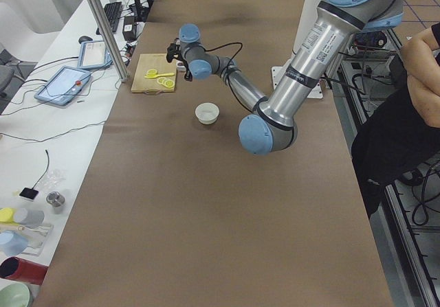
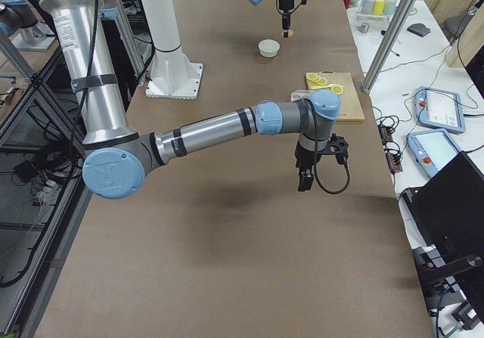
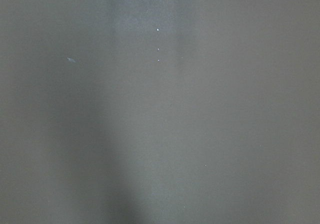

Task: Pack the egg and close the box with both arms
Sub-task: 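Lift the brown egg with the left gripper and carry it to the egg box, then lower the egg into the empty egg box cup and open the left gripper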

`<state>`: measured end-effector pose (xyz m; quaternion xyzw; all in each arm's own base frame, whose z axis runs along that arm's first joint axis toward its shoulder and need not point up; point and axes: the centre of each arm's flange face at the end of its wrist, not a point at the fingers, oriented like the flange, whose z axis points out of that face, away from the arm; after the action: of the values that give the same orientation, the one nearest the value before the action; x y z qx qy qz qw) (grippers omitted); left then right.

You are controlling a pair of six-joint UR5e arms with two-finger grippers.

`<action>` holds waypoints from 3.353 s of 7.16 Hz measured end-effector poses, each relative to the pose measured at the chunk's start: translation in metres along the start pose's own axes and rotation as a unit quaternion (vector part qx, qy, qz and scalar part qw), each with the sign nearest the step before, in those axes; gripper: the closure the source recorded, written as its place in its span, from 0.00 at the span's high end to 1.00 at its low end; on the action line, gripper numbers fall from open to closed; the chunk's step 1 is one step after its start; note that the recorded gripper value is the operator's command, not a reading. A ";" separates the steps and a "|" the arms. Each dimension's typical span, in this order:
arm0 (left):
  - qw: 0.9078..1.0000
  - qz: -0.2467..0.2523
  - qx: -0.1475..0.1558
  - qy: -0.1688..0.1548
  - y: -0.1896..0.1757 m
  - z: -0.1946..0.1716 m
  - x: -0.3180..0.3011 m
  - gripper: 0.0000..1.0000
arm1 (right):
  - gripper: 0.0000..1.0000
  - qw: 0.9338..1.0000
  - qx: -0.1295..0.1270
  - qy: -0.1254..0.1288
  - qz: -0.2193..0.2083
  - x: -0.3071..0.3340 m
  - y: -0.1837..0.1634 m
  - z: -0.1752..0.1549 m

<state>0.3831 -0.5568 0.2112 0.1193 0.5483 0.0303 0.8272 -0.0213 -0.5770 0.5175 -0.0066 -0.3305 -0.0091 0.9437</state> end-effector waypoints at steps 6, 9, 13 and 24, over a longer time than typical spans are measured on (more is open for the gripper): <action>0.976 -0.068 0.194 0.074 -0.013 0.067 0.129 0.45 | 1.00 1.000 0.000 -0.021 -0.002 -0.004 0.001 -0.002; 0.961 -0.076 0.260 0.055 0.020 0.115 0.179 0.45 | 1.00 1.000 0.009 -0.024 -0.009 -0.004 0.000 -0.003; 0.951 -0.078 0.297 0.030 0.031 0.144 0.195 0.45 | 1.00 1.000 0.012 -0.026 -0.012 -0.006 0.002 -0.006; 0.926 -0.079 0.366 -0.047 0.022 0.195 0.178 0.45 | 1.00 0.998 0.027 -0.045 -0.024 -0.022 0.010 -0.024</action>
<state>0.6335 -0.5352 0.1280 0.3709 0.4891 -0.2436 0.7509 -0.0232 -0.5677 0.4848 0.0264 -0.3730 -0.0229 0.9272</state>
